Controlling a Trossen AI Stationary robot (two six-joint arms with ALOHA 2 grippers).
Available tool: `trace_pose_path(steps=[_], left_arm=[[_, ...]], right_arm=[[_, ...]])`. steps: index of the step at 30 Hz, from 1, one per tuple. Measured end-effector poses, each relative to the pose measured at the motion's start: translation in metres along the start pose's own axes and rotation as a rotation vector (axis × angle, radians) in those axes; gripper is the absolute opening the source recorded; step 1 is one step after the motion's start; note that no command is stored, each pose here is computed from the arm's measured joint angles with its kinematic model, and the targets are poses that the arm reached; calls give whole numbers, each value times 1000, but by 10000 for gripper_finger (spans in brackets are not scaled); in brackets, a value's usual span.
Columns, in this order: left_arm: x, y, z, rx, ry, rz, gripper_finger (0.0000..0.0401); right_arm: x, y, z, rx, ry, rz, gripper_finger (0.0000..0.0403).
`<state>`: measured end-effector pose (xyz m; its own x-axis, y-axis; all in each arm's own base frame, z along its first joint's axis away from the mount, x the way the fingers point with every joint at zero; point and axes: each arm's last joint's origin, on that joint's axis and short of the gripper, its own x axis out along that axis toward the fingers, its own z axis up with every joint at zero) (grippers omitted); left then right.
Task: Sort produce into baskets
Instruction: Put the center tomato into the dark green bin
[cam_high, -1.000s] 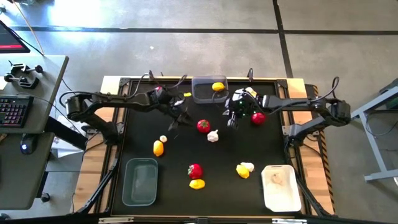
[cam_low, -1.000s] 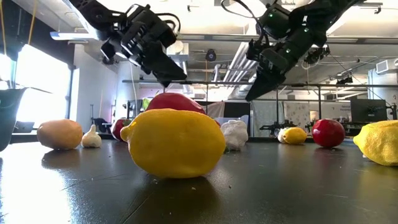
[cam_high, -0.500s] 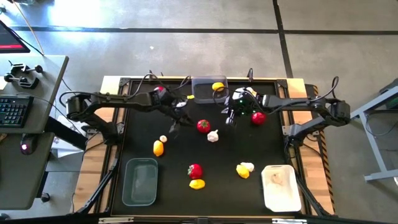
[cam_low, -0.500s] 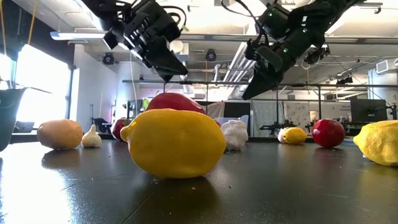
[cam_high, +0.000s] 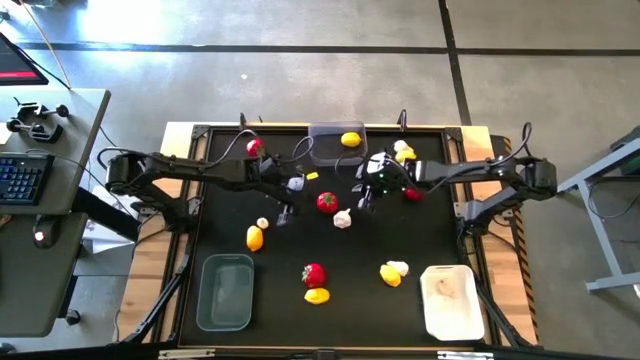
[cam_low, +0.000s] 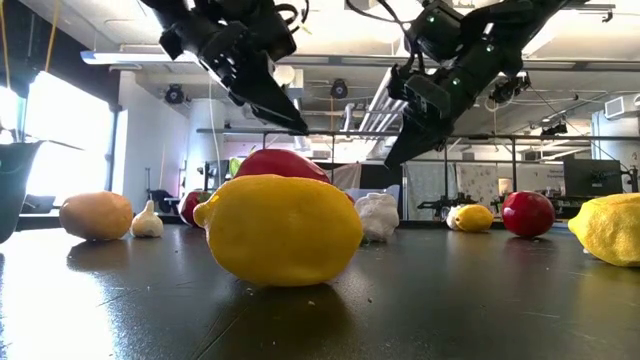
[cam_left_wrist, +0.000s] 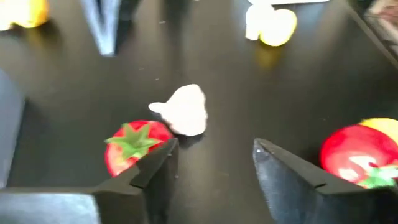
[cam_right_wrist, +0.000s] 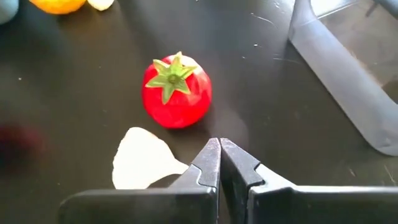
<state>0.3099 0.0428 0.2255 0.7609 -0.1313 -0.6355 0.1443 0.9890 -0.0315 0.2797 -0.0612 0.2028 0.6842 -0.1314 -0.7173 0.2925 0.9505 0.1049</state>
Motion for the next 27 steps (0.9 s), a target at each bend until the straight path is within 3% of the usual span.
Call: trace_pose_path(steps=[10,19,27], left_arm=[[22,3,0,-53,-46,65,281],[54,23,-1,-102,39,77,287],[82,38,-4,-71,169,109,287]], right_arm=[[0,6,1,-17,-17,-9,0],[0,6,1,-58,-16,-9,0],[0,5,0,-58,-9,-22,0]])
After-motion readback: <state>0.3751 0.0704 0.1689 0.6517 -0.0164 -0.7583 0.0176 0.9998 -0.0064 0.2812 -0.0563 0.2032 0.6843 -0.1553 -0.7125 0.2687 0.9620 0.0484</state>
